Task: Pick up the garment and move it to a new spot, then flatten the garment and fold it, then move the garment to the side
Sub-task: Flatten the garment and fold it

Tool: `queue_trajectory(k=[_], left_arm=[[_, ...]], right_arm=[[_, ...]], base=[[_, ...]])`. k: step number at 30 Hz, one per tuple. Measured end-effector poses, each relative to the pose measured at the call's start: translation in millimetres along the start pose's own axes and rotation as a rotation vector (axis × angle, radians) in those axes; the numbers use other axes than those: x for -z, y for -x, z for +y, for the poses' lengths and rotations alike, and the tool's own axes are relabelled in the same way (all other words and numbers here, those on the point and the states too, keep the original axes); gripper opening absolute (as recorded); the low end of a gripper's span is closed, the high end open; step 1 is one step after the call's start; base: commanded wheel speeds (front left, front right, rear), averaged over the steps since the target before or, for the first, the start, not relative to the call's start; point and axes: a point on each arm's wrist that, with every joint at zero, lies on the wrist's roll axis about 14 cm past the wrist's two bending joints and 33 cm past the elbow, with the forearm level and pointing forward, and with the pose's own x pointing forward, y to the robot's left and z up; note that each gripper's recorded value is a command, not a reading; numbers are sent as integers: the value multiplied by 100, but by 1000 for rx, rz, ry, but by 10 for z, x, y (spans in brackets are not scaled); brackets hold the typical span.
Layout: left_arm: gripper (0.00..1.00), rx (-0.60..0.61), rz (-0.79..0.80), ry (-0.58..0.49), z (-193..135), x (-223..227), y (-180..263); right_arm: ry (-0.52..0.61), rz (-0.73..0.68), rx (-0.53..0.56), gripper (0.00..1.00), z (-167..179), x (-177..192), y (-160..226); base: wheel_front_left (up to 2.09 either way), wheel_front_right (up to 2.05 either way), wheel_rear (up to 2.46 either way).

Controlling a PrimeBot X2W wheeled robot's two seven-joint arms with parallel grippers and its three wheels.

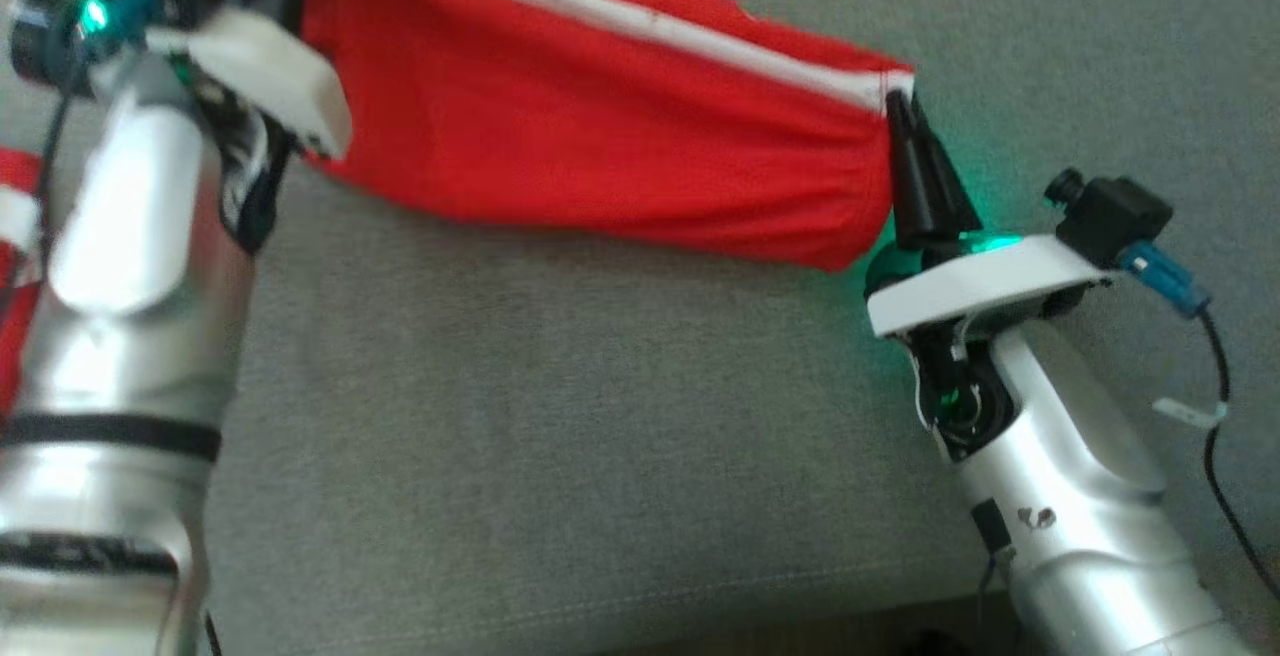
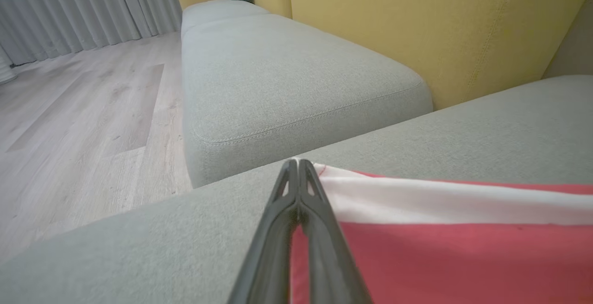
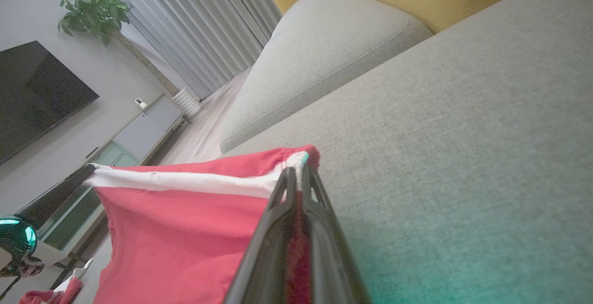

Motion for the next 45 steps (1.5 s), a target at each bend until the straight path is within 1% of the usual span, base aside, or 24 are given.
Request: queue_trajectory(k=[2,3,5,12,15,16,17,18,19,23,26,28,33,37,40,45], left_arm=[[0,23,7,-15,-29,20,-171],[0,46,18,-30,-58,45,-323],[0,64,38,-39,-89,101,-443],[0,94,96,-19,-197,402,-678],[0,99,106,2,-246,503,-723],[0,99,108,14,-263,530,-726],[17,98,116,23,-273,564,-720],[58,97,123,31,-285,590,-710],[100,97,121,38,-299,594,-701],[100,75,110,81,-312,545,-638],[100,62,83,89,-308,465,-545],[100,58,84,97,-348,480,-435],[100,41,180,140,-521,809,-18],[100,-1,220,163,-478,906,165],[100,-19,227,157,-450,909,190],[100,-70,214,84,-344,869,176]], right_arm=[[-4,-17,7,0,-50,-47,-42],[-29,-38,14,0,-86,-100,-71],[-35,-44,21,0,-123,-116,-76],[-40,-45,47,0,-257,-96,-71],[-7,-50,34,0,-248,-118,-112],[4,-48,29,7,-240,-112,-119],[8,-46,25,38,-233,-103,-126],[7,-45,23,93,-226,-96,-132],[6,-43,19,100,-213,-84,-140],[3,-43,1,100,-145,-79,-165],[36,-70,3,100,-143,-179,-167],[38,-91,9,100,-148,-257,-146],[25,-68,72,100,-285,-159,79],[33,-69,97,100,-334,-166,184],[38,-82,100,100,-337,-218,202],[49,-95,116,100,-384,-274,242]], base=[[0,0,0],[0,0,0],[0,0,0],[0,0,0],[0,0,0],[0,0,0],[0,0,0],[0,0,0],[0,0,0],[0,0,0],[0,0,0],[0,0,0],[0,0,0],[0,0,0],[0,0,0],[0,0,0]])
